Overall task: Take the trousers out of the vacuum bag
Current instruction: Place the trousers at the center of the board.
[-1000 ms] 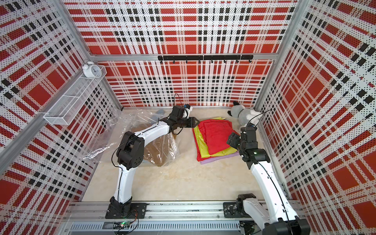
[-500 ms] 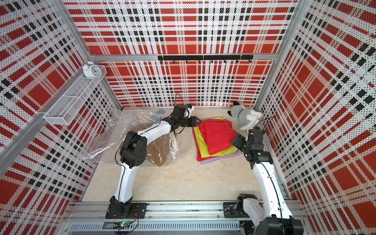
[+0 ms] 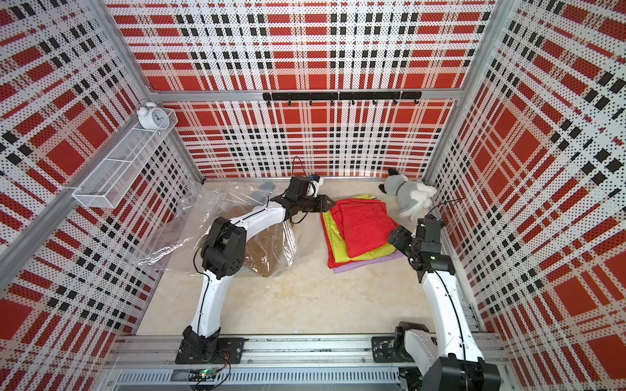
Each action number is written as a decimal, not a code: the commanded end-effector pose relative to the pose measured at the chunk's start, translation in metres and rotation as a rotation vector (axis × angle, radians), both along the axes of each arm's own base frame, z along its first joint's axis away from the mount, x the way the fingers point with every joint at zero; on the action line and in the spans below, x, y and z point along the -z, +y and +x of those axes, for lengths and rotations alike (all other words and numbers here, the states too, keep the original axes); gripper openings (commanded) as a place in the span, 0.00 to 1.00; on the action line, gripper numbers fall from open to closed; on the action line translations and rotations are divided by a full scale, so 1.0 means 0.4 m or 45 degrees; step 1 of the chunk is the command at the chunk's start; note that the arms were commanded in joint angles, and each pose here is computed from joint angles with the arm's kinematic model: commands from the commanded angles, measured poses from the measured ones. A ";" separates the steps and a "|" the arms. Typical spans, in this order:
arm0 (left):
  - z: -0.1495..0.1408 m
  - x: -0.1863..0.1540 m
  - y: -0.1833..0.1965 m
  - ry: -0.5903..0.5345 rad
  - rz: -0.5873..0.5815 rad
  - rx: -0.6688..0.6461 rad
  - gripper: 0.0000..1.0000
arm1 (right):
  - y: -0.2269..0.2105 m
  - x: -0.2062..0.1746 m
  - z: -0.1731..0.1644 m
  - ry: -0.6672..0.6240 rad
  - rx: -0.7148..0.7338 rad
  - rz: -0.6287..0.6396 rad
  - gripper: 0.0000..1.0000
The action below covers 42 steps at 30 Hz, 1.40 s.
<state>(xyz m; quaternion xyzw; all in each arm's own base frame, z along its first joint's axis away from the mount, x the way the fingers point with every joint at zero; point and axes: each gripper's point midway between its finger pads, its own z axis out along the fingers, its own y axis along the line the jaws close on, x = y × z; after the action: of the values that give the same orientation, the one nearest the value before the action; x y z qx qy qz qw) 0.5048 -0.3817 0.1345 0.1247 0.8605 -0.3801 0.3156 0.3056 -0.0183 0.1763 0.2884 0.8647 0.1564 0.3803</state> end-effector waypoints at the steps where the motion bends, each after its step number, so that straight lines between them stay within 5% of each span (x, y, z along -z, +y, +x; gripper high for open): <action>1: 0.028 0.006 0.006 -0.025 0.005 -0.027 0.47 | -0.004 -0.015 0.006 -0.054 0.001 0.028 0.82; 18: 0.012 -0.007 -0.051 -0.040 -0.041 0.068 0.40 | 0.021 -0.005 0.018 -0.085 -0.063 0.103 0.77; 25: 0.013 -0.008 -0.046 -0.033 -0.052 0.070 0.22 | 0.003 0.006 0.011 -0.081 -0.034 0.088 0.78; 35: 0.018 -0.025 -0.040 -0.039 -0.069 0.061 0.10 | -0.022 0.014 0.032 -0.101 -0.038 0.086 0.84; 42: 0.025 -0.034 -0.023 -0.046 -0.070 0.043 0.06 | 0.000 0.031 0.061 -0.144 -0.112 0.164 0.67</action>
<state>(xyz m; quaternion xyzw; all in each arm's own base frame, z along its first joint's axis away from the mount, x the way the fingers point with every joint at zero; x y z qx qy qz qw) 0.5083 -0.3916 0.1313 0.1336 0.8542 -0.3964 0.3087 0.3223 -0.0217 0.1623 0.2801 0.8484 0.2212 0.3910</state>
